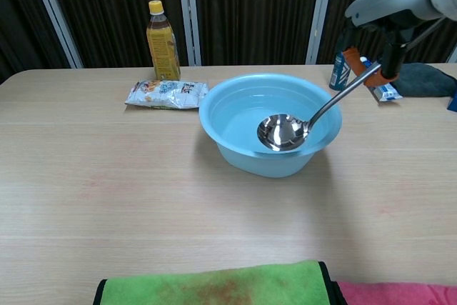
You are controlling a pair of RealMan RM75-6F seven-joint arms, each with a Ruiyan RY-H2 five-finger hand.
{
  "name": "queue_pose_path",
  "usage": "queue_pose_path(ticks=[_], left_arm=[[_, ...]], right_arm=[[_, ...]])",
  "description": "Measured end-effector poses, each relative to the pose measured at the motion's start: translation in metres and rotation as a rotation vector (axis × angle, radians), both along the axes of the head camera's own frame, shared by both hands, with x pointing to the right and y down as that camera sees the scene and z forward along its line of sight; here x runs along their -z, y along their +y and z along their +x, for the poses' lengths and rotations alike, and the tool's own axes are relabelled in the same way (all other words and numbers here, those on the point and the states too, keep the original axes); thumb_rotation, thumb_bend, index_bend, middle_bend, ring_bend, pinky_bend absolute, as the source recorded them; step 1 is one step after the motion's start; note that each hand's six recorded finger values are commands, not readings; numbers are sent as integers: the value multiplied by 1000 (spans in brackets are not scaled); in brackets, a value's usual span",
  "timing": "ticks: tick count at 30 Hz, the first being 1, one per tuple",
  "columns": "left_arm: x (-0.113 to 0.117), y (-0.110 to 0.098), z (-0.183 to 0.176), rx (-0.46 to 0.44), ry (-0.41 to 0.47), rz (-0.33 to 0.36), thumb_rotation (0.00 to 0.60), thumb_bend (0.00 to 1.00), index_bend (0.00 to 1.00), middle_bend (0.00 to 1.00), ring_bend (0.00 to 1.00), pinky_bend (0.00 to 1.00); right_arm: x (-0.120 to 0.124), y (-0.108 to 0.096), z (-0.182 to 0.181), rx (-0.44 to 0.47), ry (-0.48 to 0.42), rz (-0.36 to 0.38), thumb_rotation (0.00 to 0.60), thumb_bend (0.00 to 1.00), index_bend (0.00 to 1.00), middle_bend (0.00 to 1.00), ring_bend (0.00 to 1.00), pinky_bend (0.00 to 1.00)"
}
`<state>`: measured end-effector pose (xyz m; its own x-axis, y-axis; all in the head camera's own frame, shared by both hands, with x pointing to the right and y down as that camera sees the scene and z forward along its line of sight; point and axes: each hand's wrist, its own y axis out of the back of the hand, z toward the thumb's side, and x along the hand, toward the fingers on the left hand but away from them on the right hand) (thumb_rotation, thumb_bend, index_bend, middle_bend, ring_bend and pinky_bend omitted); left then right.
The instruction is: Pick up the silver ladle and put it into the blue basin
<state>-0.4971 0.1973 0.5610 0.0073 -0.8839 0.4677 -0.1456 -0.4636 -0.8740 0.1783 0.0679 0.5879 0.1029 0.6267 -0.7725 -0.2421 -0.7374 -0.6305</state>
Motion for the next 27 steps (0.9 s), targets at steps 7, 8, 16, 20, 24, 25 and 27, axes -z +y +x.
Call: queue_pose_path(ticks=[7,8,16,20,24,25,27], left_arm=[[1,-3,-9,44,-20,10,600,485,74,0,0,0],[1,-4,-10,47,-23,9,600,485,74,0,0,0],[-2,-5,-15,59,-52,4,600,486,74,0,0,0],[-1,-4,-15,62,-62,9,600,486,74,0,0,0],[3,-4,-15,66,-62,22,600,486,75,0,0,0],[2,-4,-15,66,-62,18,600,486,75,0,0,0],[1,-4,-16,65,-58,9,600,485,75,0,0,0]], right_arm=[[-17,-19,-13,-8,-1,-12,600,696,688,95,0,0],[-19,-22,-14,-9,0,-13,600,696,688,95,0,0],[-44,-47,-22,-14,5,-22,600,696,688,95,0,0],[-57,-52,-25,-5,25,-17,600,696,689,95,0,0],[-73,-52,-25,0,42,-21,600,697,689,95,0,0],[-76,-51,-24,1,46,-22,600,696,689,95,0,0],[-82,-49,-23,1,52,-23,600,697,688,95,0,0]])
